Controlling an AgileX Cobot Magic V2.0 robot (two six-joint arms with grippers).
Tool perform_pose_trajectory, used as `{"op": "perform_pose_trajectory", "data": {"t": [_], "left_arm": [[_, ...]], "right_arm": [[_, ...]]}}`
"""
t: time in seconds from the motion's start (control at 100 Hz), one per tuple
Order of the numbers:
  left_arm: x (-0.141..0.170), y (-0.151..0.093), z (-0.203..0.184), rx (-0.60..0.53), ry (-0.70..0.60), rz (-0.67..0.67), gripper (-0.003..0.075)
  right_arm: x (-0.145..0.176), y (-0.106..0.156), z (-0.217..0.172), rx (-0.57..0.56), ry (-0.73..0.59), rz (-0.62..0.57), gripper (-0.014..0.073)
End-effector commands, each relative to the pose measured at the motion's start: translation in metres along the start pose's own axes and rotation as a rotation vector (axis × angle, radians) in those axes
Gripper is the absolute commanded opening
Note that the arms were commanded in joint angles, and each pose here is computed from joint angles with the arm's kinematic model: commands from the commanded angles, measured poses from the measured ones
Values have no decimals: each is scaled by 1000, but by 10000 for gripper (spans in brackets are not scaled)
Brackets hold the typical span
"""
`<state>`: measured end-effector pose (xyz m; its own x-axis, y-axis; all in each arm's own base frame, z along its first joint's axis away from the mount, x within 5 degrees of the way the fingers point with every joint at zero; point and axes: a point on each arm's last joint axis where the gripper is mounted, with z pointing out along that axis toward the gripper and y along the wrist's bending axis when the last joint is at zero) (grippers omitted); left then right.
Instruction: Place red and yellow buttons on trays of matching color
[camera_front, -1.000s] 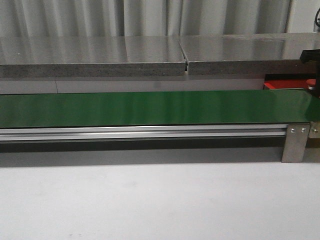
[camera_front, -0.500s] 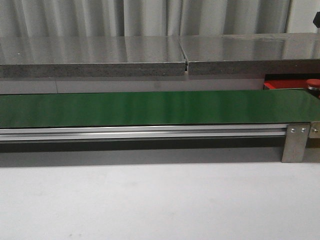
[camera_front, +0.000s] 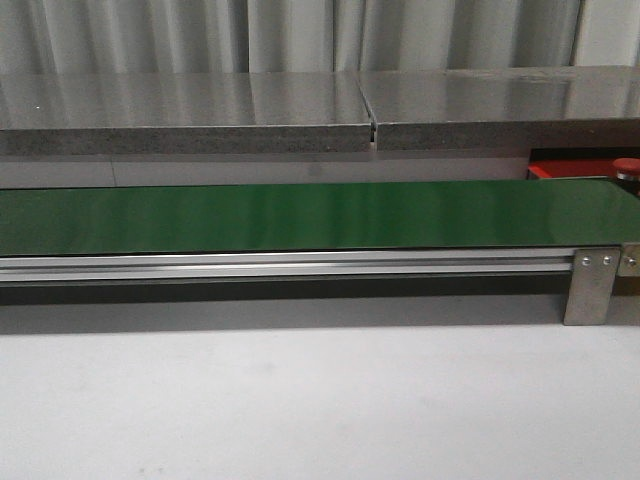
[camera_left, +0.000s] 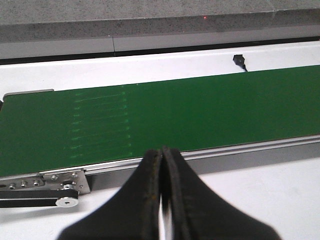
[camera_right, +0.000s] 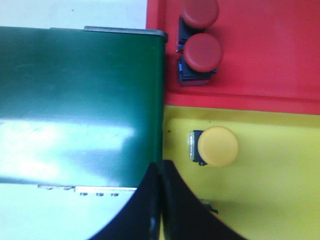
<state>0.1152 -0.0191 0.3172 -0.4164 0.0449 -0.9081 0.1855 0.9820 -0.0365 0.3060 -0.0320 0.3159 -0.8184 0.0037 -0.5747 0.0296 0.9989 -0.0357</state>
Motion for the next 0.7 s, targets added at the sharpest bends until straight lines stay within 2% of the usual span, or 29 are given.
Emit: {"op": "perform_pose_trajectory", "data": {"t": [0.0, 0.35, 0.69], "left_arm": [[-14, -1, -4, 3, -97, -21, -19], [-15, -1, -4, 1, -103, -21, -19], [-15, -1, -4, 1, -103, -21, -19]], "right_arm": [[1, 7, -33, 5, -141, -38, -121], [54, 43, -79, -90, -246, -147, -121], [113, 42, -114, -112, -397, -161, -121]]}}
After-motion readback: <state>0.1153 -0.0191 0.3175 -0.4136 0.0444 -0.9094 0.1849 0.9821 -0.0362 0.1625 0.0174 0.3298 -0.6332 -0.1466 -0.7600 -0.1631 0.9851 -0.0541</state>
